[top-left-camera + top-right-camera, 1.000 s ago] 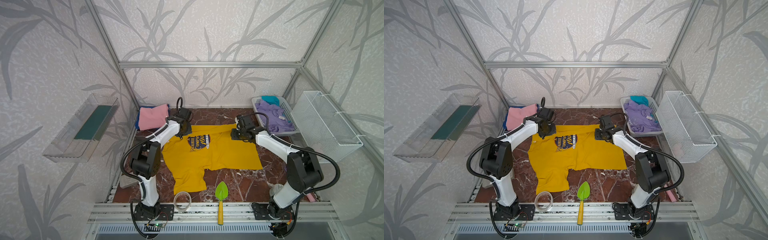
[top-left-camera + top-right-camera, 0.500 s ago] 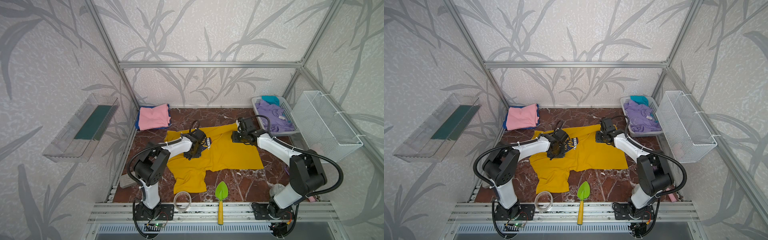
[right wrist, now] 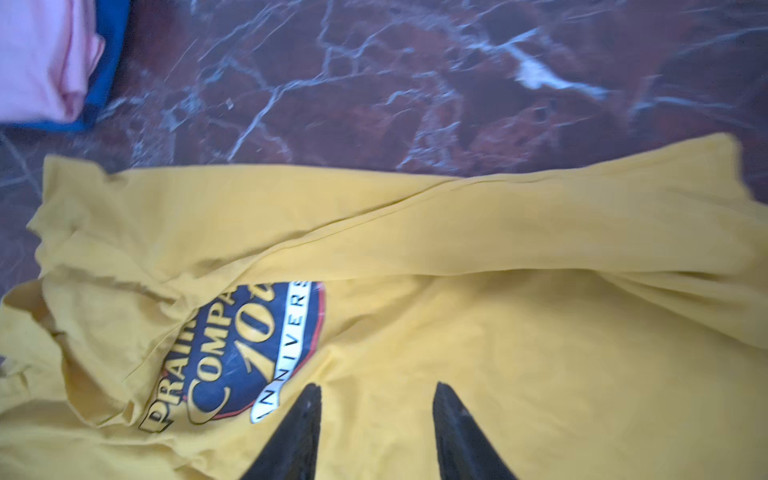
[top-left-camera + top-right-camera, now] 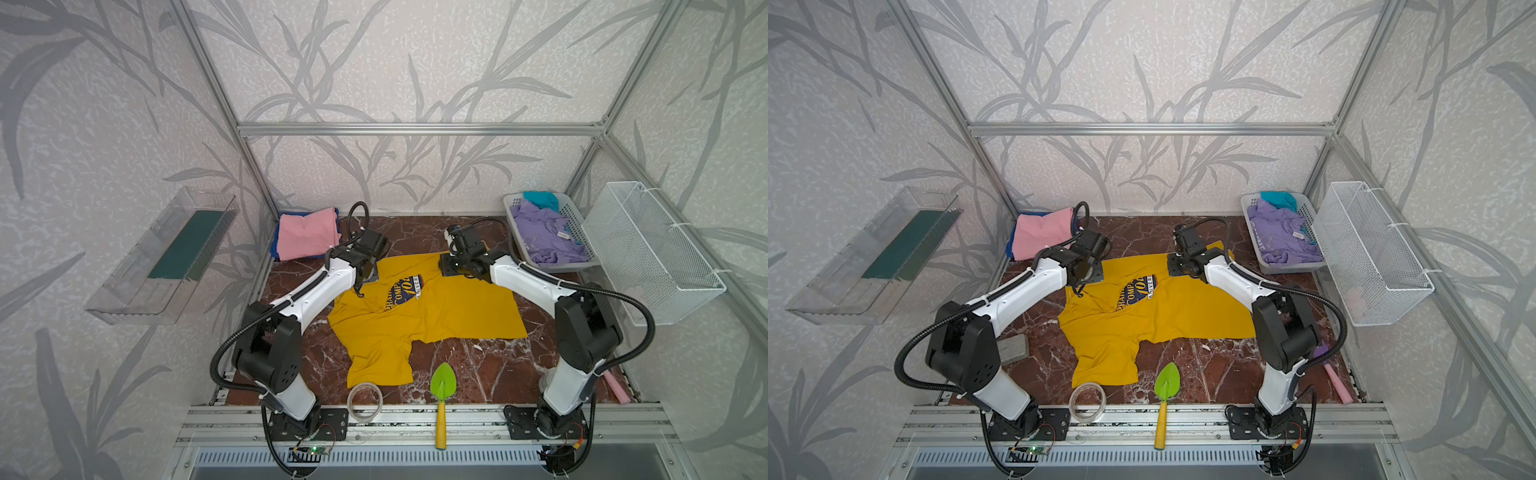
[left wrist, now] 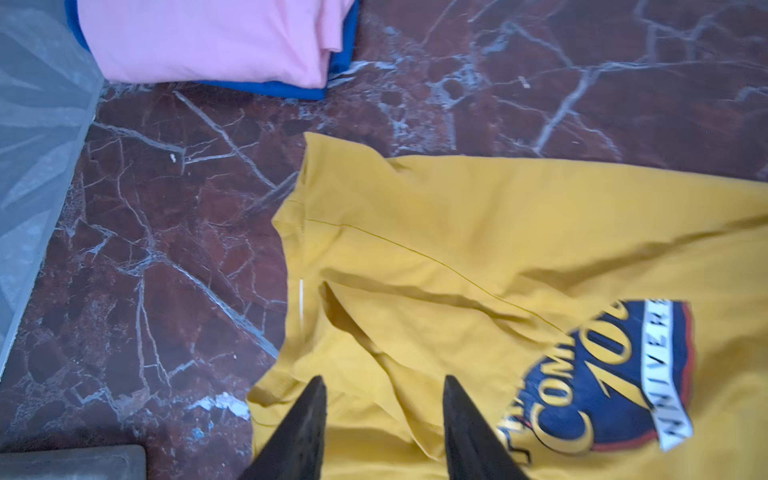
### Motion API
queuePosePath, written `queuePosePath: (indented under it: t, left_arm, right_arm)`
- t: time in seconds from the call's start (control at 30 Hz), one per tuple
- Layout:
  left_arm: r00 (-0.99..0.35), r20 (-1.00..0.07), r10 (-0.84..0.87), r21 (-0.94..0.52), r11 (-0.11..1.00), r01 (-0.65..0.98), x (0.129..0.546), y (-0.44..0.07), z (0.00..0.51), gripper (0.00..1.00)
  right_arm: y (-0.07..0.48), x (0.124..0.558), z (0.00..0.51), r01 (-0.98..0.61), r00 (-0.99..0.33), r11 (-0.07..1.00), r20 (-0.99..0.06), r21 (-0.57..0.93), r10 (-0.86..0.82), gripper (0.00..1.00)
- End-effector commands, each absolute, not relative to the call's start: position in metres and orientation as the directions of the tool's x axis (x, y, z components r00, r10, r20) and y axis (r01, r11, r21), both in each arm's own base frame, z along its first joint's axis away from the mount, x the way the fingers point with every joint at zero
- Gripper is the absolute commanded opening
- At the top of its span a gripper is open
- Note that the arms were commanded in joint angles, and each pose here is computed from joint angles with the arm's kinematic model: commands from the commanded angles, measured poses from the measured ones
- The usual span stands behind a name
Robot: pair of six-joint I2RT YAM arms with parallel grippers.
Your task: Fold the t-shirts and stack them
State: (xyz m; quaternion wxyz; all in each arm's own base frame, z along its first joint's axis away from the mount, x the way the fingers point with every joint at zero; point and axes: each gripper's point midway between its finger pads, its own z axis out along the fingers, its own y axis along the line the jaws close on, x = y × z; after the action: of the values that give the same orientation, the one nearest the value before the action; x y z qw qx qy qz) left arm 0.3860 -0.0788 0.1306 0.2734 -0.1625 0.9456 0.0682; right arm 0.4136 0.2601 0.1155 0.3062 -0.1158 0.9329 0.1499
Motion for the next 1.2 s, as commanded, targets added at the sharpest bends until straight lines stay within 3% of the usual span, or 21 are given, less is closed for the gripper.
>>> queuePosePath:
  t: [0.0,0.23,0.37,0.63,0.8,0.9,0.93,1.03,1.17]
  left_arm:
    - [-0.818,-0.433,-0.378,-0.054,0.917,-0.395,0.385,-0.064,0.097,0.43]
    - [-0.839,-0.38,-0.39,-0.099,0.919,-0.382,0.379,-0.07,0.076,0.5]
    - [-0.853,-0.341,-0.395,-0.105,0.918,-0.383,0.372,-0.07,0.061,0.46]
    - [-0.868,-0.292,-0.402,-0.089,0.915,-0.394,0.351,-0.062,0.041,0.25]
    - [-0.874,-0.267,-0.407,-0.091,0.913,-0.397,0.334,-0.06,0.038,0.02]
    - [-0.873,-0.254,-0.416,-0.099,0.909,-0.404,0.323,-0.059,0.036,0.0]
    - [-0.873,-0.252,-0.418,-0.101,0.908,-0.406,0.319,-0.059,0.036,0.0]
    - [-0.872,-0.247,-0.423,-0.097,0.906,-0.412,0.307,-0.056,0.035,0.0]
    - [-0.873,-0.25,-0.42,-0.073,0.907,-0.415,0.292,-0.049,0.037,0.0]
  right_arm:
    - [0.32,0.389,0.098,-0.454,-0.769,0.86,-0.59,0.232,-0.247,0.46]
    - [0.403,0.348,0.071,-0.588,-0.752,0.745,-0.552,0.314,-0.36,0.51]
    - [0.425,0.341,0.067,-0.604,-0.753,0.714,-0.547,0.352,-0.367,0.53]
    - [0.432,0.357,0.048,-0.536,-0.784,0.788,-0.525,0.302,-0.332,0.53]
    - [0.439,0.365,0.041,-0.504,-0.8,0.81,-0.516,0.302,-0.305,0.52]
    - [0.445,0.364,0.038,-0.514,-0.794,0.809,-0.515,0.286,-0.323,0.52]
    - [0.445,0.364,0.036,-0.513,-0.793,0.813,-0.514,0.276,-0.327,0.5]
    - [0.441,0.367,0.033,-0.498,-0.79,0.834,-0.521,0.237,-0.323,0.27]
    - [0.43,0.376,0.042,-0.48,-0.779,0.849,-0.551,0.219,-0.299,0.13]
